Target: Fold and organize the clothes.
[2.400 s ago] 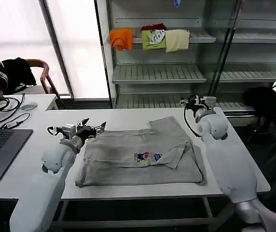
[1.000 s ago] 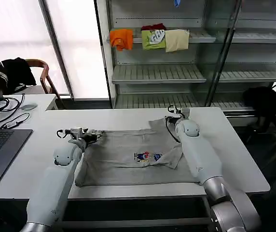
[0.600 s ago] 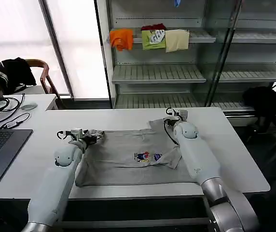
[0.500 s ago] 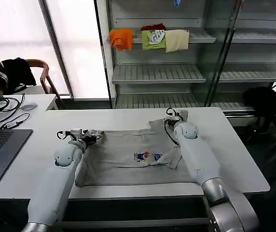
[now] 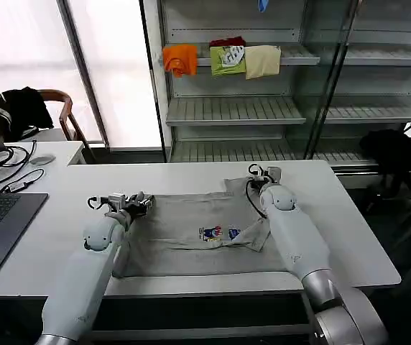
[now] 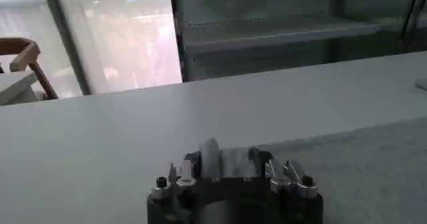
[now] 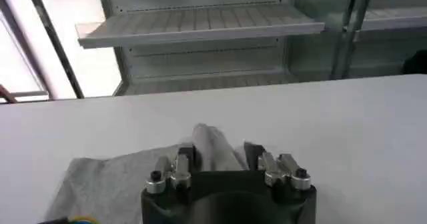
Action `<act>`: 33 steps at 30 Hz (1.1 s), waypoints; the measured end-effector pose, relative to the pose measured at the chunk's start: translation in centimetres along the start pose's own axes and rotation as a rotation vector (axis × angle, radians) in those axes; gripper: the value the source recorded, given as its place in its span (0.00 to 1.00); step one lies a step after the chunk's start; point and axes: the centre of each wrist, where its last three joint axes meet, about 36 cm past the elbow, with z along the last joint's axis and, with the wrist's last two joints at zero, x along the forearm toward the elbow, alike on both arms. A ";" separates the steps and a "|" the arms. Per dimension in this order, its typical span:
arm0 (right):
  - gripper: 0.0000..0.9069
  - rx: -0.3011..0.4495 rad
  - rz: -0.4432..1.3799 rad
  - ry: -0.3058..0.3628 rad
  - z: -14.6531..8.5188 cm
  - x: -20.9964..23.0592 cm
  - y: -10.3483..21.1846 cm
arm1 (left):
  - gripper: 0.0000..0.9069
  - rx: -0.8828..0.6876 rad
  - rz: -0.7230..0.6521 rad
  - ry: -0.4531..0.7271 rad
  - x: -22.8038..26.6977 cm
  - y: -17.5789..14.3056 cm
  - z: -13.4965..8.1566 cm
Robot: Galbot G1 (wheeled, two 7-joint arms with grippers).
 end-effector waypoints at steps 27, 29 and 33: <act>0.00 -0.020 -0.044 -0.079 -0.8 3.4 -0.4 | 0.02 0.026 0.021 -0.088 1.3 -1.1 -0.5; 0.00 -0.021 -0.053 -0.102 -1.1 4.1 -0.2 | 0.02 0.027 0.026 -0.111 1.8 -1.2 -0.8; 0.00 -0.016 -0.065 -0.147 -1.8 5.6 0.0 | 0.02 0.023 0.032 -0.142 2.5 -1.3 -1.2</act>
